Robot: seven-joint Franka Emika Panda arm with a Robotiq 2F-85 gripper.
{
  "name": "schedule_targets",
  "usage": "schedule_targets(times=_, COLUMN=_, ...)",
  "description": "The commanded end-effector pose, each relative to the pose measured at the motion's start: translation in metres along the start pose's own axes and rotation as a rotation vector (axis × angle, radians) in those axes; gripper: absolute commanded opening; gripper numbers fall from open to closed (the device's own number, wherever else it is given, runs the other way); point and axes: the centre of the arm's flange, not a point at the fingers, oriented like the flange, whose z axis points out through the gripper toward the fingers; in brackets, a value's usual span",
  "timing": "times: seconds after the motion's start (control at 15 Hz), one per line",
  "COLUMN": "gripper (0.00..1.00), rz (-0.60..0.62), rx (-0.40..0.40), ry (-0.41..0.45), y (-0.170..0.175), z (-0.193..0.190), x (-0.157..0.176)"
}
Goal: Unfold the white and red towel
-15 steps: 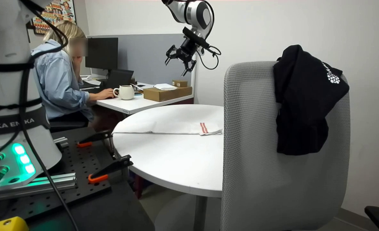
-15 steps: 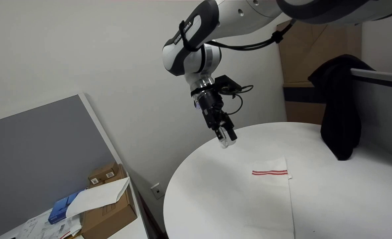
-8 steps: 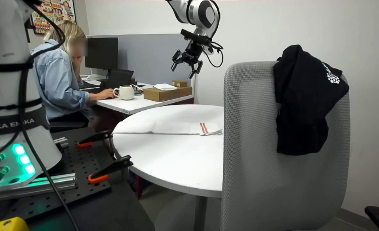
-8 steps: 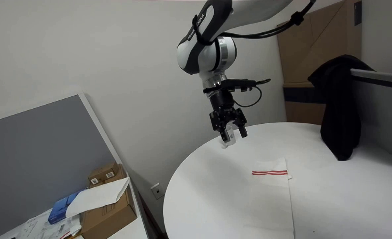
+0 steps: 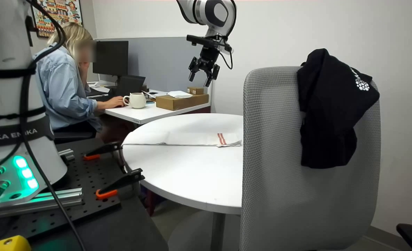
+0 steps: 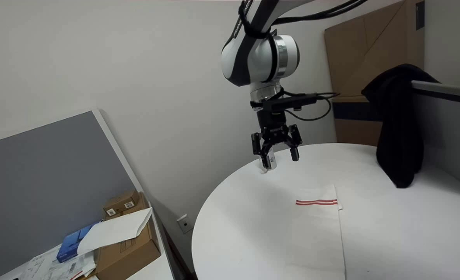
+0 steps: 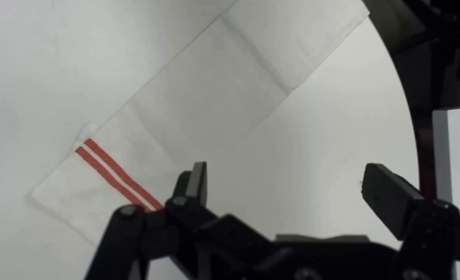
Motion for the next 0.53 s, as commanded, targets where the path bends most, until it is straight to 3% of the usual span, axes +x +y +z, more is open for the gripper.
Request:
schedule_targets(times=0.0, gripper=1.0, rz=0.15, rx=-0.079, ry=0.105, y=0.013, z=0.006, x=-0.044)
schedule_targets(times=0.47, gripper=1.0, rz=0.284, rx=-0.156, ry=0.195, y=0.02, z=0.025, x=-0.059)
